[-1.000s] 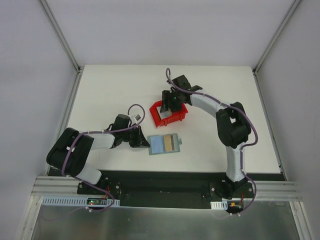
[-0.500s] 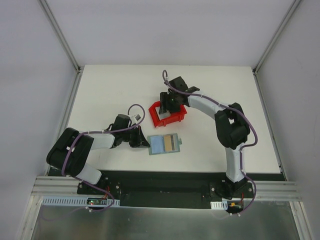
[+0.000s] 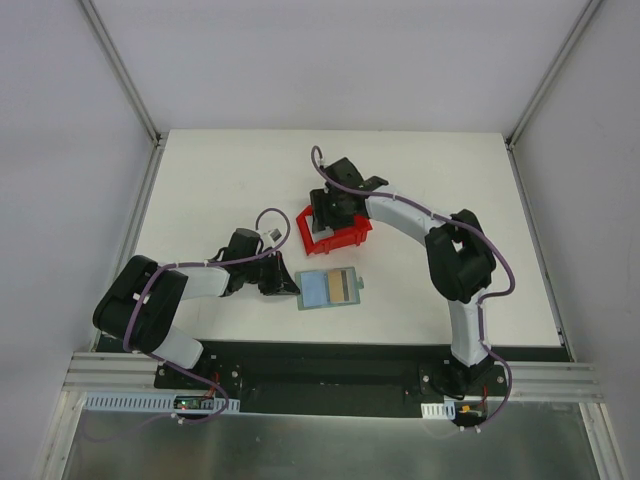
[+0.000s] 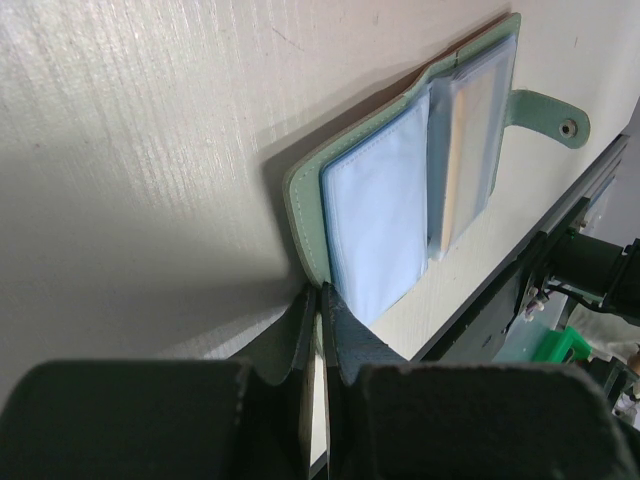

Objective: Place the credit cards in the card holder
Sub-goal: Pick up the credit card from the storage box.

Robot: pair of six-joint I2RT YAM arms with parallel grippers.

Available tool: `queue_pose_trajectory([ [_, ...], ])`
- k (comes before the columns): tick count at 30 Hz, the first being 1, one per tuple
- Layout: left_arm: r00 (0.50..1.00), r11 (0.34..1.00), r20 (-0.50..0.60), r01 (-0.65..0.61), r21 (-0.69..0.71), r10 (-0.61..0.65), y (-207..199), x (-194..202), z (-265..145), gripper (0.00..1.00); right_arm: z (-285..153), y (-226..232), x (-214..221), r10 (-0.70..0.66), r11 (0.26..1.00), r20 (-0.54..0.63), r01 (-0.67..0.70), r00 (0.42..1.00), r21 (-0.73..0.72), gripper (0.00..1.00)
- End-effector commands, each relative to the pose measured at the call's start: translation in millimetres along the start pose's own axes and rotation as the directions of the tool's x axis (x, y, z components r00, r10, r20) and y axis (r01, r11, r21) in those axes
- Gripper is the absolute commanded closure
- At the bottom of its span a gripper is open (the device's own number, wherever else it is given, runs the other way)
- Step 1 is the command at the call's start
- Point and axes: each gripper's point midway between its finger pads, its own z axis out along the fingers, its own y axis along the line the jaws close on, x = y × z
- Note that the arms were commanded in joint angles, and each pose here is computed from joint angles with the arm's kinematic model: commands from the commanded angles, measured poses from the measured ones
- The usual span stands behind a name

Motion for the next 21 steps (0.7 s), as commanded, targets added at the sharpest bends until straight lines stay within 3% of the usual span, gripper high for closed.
queue_pose_trajectory([
  [1, 1.0, 0.999, -0.005, -0.002, -0.053, 0.001, 18, 6, 0, 1.0, -32, 20, -28, -0.026, 0.999, 0.085, 0.028, 0.996, -0.016, 0.41],
  [9, 1.0, 0.999, -0.005, -0.002, -0.051, 0.002, 18, 7, 0, 1.0, -35, 28, -31, -0.034, 0.999, 0.096, 0.036, 0.995, -0.02, 0.43],
  [21, 1.0, 0.999, -0.012, 0.005, -0.047, -0.005, 19, 8, 2, 1.0, -41, 18, -35, -0.039, 0.999, 0.114, 0.035, 0.993, 0.042, 0.73],
])
